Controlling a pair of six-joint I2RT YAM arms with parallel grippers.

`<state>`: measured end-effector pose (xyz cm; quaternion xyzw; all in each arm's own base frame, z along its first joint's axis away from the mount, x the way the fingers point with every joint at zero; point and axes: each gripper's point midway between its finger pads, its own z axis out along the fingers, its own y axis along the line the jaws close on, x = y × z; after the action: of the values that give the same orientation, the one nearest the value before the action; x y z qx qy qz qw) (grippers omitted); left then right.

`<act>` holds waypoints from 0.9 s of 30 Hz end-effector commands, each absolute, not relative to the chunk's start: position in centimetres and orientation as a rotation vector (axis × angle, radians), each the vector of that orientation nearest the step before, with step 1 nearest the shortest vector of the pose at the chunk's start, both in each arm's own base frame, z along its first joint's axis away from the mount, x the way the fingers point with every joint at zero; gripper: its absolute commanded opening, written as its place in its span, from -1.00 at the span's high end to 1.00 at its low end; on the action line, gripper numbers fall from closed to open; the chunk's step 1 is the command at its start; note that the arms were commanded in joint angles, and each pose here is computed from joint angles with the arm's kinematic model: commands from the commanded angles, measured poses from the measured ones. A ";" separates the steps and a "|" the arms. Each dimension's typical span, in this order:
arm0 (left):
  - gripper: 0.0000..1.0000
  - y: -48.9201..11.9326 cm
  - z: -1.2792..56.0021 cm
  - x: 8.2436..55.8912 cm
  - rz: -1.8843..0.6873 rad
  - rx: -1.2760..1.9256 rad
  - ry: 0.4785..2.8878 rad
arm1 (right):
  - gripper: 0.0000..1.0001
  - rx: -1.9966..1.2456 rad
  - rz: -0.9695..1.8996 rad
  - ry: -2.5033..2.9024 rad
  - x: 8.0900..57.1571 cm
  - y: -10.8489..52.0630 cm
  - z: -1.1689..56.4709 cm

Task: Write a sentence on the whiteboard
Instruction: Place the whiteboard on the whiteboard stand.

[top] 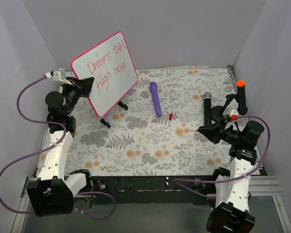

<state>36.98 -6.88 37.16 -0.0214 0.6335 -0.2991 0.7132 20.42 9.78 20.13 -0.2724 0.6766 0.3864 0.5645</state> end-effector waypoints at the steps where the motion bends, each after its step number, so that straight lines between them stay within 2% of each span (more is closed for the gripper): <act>1: 1.00 -7.1 42.5 33.5 -0.730 0.139 1.134 | 0.97 -0.699 0.929 1.538 20.1 10.1 21.4; 14: 1.00 -4.6 36.9 35.8 -0.655 0.237 1.168 | 0.97 -0.701 0.950 1.538 19.9 10.2 21.1; 27: 1.00 -1.9 32.0 37.6 -0.668 0.185 1.202 | 0.97 -0.684 0.936 1.553 20.3 10.0 20.6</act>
<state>38.76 -2.05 28.02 0.0385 0.6194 -0.3303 0.7112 20.08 10.11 20.32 -0.2780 0.6686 0.4073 0.5566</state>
